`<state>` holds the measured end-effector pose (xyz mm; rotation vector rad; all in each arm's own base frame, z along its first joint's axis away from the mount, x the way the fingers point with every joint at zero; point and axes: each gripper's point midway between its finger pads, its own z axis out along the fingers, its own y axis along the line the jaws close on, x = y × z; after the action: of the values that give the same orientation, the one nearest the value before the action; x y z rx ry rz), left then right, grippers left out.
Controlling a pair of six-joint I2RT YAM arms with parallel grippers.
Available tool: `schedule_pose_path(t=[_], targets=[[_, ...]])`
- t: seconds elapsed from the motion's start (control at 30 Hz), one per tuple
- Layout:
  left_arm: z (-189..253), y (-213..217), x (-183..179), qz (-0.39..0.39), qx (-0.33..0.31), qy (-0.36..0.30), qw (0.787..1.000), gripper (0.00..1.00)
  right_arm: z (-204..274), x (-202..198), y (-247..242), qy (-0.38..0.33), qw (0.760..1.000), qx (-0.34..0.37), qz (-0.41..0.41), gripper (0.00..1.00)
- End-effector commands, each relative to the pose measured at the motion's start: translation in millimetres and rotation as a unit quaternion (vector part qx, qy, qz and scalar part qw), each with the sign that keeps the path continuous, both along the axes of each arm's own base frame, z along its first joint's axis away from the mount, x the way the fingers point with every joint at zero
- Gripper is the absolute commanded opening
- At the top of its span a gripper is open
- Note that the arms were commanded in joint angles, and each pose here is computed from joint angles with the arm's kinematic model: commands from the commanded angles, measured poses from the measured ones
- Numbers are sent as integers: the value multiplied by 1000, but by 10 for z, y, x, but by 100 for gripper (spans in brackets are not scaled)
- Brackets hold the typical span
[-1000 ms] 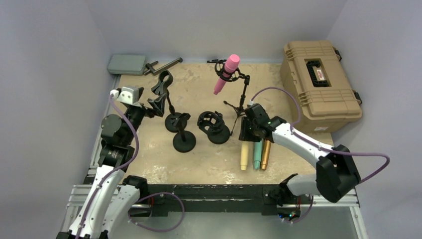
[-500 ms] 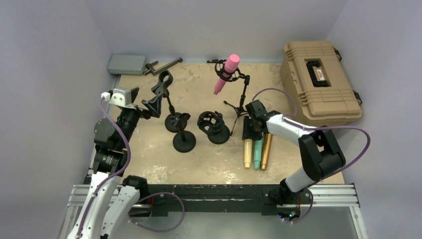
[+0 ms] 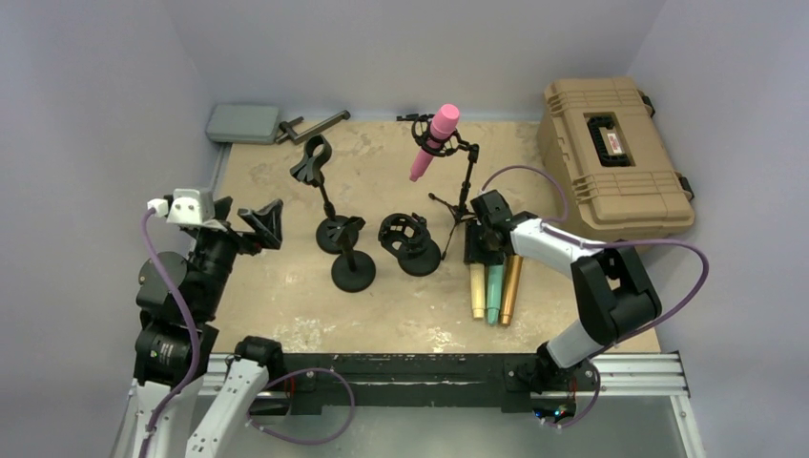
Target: Remove the microphone from the stand
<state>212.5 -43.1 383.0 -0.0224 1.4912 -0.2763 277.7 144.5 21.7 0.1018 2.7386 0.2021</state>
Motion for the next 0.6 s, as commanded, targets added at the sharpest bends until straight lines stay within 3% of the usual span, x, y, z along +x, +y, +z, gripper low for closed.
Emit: schedule_pose_path(t=[0.0,0.13,0.37,0.57], targets=[[-41,67,-163,14,-11,52,999,98,209,132,-37,-52,999,0,-3,48],[39,-28,-157,-11,-9,73,997,99,281,106,-44,-68,998,8,-2,59],[215,-192,82,-37,-28,100,994,100,640,175,27,-115,993,32,24,68],[229,-371,497,-55,-79,174,980,100,1166,224,84,-182,980,60,48,72]])
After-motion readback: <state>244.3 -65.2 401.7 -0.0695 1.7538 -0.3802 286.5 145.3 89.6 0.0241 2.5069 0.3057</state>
